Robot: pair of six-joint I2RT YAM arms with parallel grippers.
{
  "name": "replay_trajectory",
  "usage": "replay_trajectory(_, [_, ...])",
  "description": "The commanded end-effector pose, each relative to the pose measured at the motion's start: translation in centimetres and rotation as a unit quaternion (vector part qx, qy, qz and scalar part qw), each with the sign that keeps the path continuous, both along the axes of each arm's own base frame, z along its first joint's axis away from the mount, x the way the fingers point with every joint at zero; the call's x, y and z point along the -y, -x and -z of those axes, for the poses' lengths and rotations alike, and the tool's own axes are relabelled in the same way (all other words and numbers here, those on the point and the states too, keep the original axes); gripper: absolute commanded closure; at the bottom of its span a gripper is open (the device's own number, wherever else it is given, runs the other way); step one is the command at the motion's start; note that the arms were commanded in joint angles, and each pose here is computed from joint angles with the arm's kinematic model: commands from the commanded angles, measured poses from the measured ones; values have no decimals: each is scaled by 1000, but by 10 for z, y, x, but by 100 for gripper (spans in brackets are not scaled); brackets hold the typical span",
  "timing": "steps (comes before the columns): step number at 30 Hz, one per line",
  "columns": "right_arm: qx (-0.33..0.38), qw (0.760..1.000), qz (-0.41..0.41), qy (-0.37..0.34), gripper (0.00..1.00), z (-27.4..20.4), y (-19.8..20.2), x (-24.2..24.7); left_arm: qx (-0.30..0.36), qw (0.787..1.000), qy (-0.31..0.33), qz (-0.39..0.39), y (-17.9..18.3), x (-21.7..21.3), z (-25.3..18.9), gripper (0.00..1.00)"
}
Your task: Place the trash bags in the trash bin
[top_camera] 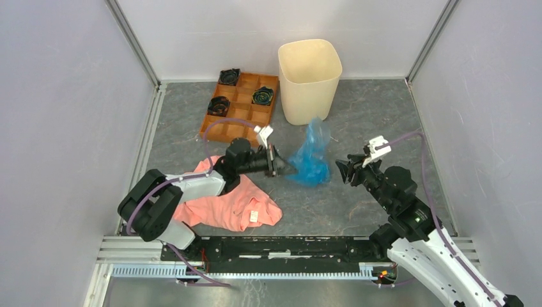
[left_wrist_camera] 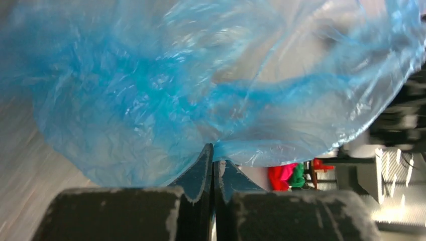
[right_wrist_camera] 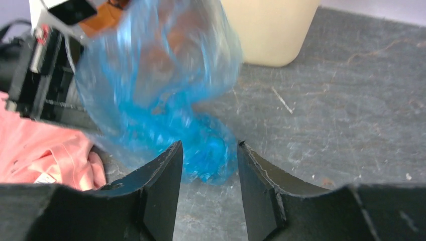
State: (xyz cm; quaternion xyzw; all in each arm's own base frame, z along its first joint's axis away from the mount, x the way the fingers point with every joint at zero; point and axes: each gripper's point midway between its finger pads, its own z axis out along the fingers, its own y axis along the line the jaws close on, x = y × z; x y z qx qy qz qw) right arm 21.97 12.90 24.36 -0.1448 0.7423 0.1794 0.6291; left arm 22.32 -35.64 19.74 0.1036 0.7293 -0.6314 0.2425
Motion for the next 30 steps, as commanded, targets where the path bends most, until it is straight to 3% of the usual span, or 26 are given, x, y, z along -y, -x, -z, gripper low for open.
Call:
replay_trajectory(1, [-55, 998, -3, 8, 45, 29, -6, -9, -19, 993, -95, -71, -4, -28, 73, 94])
replay_trajectory(6, [-125, 992, -15, 25, 43, 59, -14, -26, -31, 987, -128, -91, 5, -45, 97, 90])
replay_trajectory(10, [-137, 988, -74, 1, 27, 48, -24, -59, -32, 986, -137, -89, 10, -50, 103, 90])
replay_trajectory(13, [-121, 988, -91, 18, 11, 48, -35, -66, -25, 986, -134, -92, 11, -52, 98, 90])
replay_trajectory(15, [-113, 987, -107, 34, 6, 57, -39, -65, -14, 987, -129, -94, 10, -53, 90, 89])
replay_trajectory(21, [-47, 970, -236, -12, 4, 47, -24, -97, 13, 986, -137, -90, 11, -56, 78, 89])
replay_trajectory(26, [-86, 978, -186, -48, 10, 62, -54, -92, 20, 986, -143, -88, 13, -58, 77, 89])
replay_trajectory(30, [-117, 970, -182, -112, 8, 74, -61, -96, 19, 984, -152, -94, 12, -61, 82, 89])
